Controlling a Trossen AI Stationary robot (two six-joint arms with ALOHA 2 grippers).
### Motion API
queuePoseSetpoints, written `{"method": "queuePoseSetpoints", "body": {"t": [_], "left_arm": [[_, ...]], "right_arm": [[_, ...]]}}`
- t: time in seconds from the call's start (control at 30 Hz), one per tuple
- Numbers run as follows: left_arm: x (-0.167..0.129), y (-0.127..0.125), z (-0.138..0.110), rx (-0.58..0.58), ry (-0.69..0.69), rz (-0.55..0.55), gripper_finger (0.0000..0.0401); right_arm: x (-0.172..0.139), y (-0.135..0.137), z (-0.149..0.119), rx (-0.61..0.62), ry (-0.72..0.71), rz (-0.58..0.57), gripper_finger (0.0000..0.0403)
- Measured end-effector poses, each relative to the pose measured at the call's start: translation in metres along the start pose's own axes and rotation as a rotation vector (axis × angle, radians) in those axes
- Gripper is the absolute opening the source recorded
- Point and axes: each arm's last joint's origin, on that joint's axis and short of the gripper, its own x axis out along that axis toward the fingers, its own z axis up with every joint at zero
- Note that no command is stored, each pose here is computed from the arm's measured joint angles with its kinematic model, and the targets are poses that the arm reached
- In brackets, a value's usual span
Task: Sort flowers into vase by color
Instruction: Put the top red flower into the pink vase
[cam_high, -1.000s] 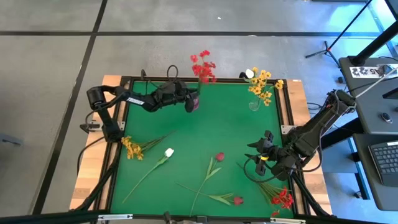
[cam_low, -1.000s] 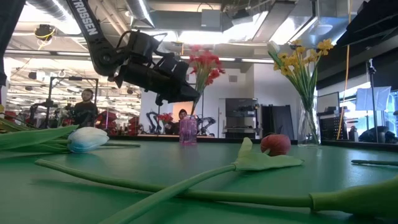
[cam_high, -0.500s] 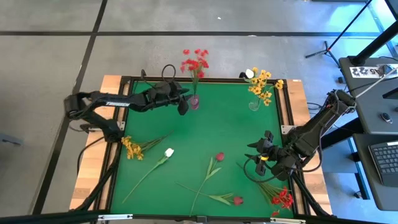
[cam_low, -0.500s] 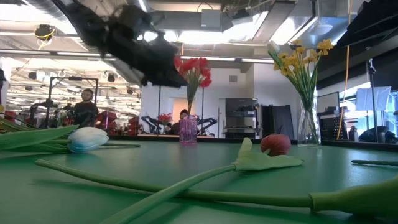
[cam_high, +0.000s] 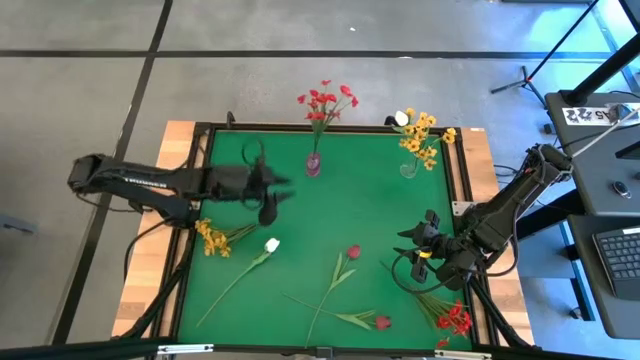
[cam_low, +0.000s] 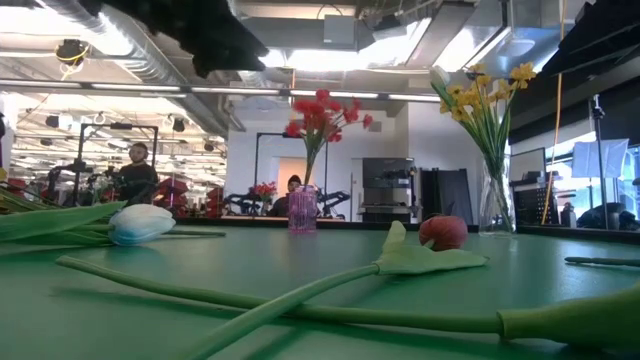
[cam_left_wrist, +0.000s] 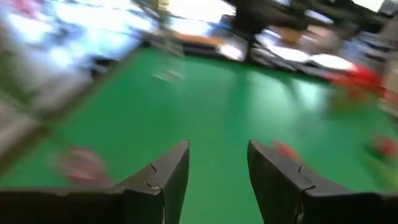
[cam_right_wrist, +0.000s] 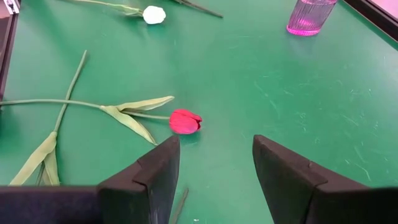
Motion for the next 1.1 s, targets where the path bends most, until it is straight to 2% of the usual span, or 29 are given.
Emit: {"method": "queuePoseSetpoints", "body": {"t": [0.17, 0.47, 0.63, 0.9, 1.1], "left_arm": [[0.003, -0.053, -0.023, -0.016, 0.099, -0.187, 0.0157], [0.03, -0.12, -0.062, -0.144, 0.112, -0.25, 0.0157], [0.054, -0.146, -0.079, -0.153, 0.154, -0.264, 0.0157], [0.089, -0.18, -0.084, -0.155, 0.186, -0.277, 0.0157], [0.106, -0.193, -0.092, -0.132, 0.227, -0.276, 0.0157]], "right_arm": [[0.0, 0.0, 0.0, 0.0, -0.001, -0.001, 0.0202], [0.0, 0.0, 0.0, 0.0, -0.002, -0.002, 0.0202], [0.0, 0.0, 0.0, 0.0, 0.0, 0.0, 0.0202], [0.0, -0.001, 0.0, -0.031, 0.001, -0.006, 0.0202], [0.0, 0.001, 0.001, -0.018, -0.012, 0.001, 0.0202]]}}
